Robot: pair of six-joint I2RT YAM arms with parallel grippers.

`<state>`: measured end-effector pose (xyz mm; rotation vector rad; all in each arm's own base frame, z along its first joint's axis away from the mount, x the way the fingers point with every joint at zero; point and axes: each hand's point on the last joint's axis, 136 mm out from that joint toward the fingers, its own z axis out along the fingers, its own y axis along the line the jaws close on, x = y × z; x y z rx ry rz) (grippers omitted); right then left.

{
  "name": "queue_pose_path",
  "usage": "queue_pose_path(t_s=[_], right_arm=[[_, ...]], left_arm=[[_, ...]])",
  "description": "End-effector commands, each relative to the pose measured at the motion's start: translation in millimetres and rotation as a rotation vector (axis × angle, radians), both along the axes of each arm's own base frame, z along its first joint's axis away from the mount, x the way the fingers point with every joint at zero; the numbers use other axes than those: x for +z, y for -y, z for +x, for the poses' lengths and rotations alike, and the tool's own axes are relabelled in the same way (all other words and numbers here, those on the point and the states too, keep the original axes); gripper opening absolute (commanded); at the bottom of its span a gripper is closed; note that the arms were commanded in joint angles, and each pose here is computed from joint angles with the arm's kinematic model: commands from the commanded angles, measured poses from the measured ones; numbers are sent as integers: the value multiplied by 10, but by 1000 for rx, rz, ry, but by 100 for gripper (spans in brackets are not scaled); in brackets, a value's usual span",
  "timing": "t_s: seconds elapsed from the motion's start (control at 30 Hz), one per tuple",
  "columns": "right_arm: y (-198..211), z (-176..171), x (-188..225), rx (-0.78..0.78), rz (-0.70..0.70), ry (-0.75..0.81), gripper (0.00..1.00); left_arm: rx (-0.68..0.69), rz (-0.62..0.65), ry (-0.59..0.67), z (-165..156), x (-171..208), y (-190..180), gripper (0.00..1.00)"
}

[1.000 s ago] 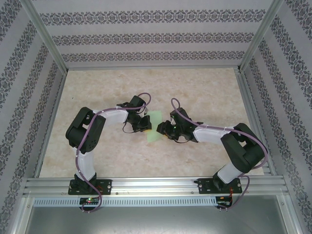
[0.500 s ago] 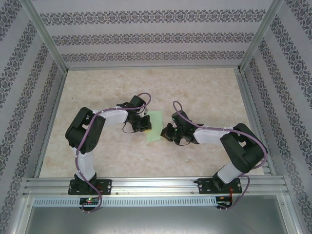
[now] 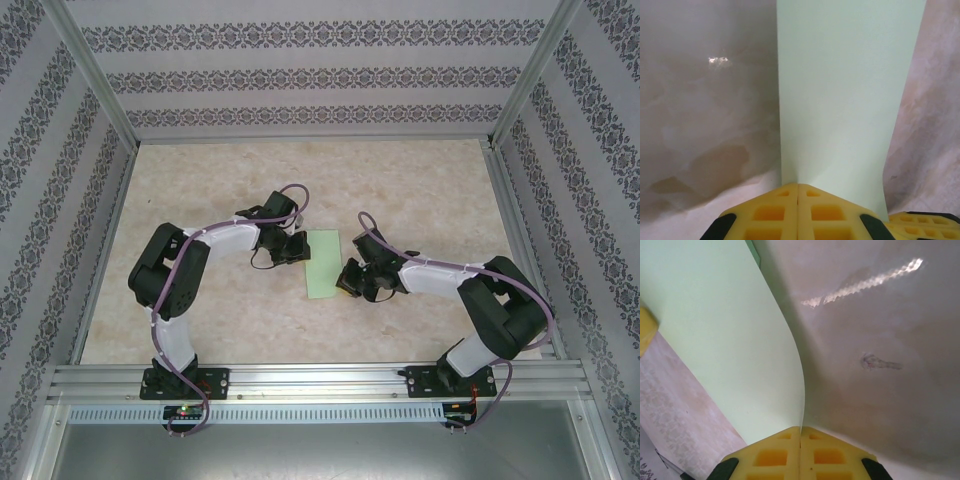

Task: Fold a paper plane with a square sheet of paper (pick it up from the middle)
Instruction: Third fold the triangle at the center of the table.

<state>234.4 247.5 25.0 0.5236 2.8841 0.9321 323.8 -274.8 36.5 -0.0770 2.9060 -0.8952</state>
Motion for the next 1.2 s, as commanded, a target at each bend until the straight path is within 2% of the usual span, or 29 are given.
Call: queue_pose_path(t_s=[0.0, 0.1, 0.17, 0.3, 0.47, 0.77, 1.07, 1.17], right_arm=[[-109, 65, 175, 24, 29, 42, 4], [-145, 109, 224, 18, 43, 52, 13], [-163, 122, 247, 17, 48, 55, 16], [-161, 131, 285, 14, 49, 58, 15], [-220, 178, 322, 27, 60, 70, 7], [-472, 357, 290, 57, 74, 68, 7], [-649, 462, 193, 83, 63, 75, 8], [-665, 488, 153, 80, 53, 75, 8]], left_arm=[[-8, 29, 20, 91, -71, -42, 7], [-11, 52, 11, 80, -117, -68, 7], [-11, 60, 4, 70, -146, -80, 7], [-9, 72, -1, 62, -176, -103, 7], [-13, 77, -14, 41, -220, -108, 6], [-23, 75, -19, 18, -220, -105, 6], [-32, -22, 85, 210, 230, 54, 7], [-2, 0, 109, 298, 253, 2, 6]])
